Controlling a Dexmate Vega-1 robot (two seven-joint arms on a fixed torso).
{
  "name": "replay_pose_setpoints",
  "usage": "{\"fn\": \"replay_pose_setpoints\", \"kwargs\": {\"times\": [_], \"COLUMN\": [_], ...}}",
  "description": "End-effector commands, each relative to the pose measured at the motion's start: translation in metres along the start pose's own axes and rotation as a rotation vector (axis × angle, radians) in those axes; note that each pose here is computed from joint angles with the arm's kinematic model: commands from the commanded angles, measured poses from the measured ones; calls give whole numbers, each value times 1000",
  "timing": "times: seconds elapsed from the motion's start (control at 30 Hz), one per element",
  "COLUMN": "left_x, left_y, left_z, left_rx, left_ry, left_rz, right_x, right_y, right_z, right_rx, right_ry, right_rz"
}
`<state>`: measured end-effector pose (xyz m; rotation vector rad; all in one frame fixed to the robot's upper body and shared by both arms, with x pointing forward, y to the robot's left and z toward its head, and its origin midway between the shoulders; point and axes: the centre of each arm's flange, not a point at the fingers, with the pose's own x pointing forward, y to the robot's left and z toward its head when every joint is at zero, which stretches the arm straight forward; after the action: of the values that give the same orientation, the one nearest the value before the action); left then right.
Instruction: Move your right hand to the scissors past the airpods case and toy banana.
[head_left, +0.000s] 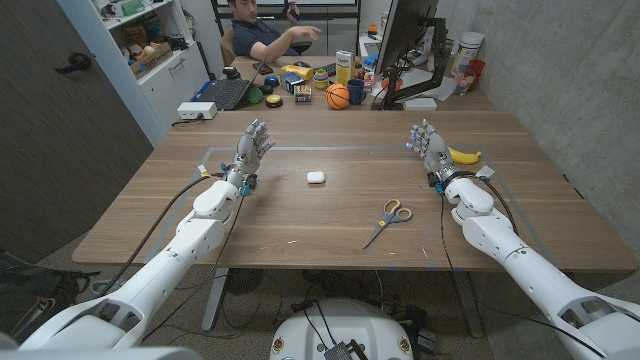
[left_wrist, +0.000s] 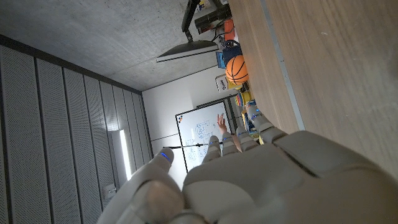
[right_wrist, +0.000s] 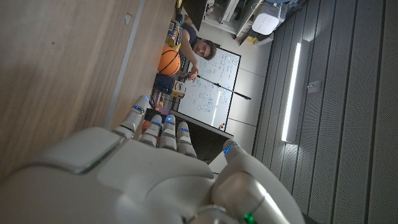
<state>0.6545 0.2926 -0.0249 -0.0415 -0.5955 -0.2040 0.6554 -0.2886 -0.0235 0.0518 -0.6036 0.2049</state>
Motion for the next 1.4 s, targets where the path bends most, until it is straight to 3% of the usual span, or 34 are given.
{"fn": "replay_pose_setpoints", "kwargs": {"times": [0.03, 0.47, 0.73, 1.03, 1.4], "left_x": [0, -1, 1, 1, 3], "left_y": [2, 1, -2, -4, -5], "left_z": [-2, -1, 0, 0, 0], "left_rx": [0, 4, 10, 14, 13], "left_ry": [6, 7, 7, 12, 12], "left_rz": [6, 11, 10, 8, 6], "right_x": [2, 8, 8, 2, -21], "right_y": [-1, -2, -1, -2, -8], "right_z": [0, 6, 13, 37, 73], "right_rx": [4, 18, -17, -131, -397], "right_ry": [-10, -122, -193, -260, -256], "right_rz": [1, 36, 107, 172, 182]}}
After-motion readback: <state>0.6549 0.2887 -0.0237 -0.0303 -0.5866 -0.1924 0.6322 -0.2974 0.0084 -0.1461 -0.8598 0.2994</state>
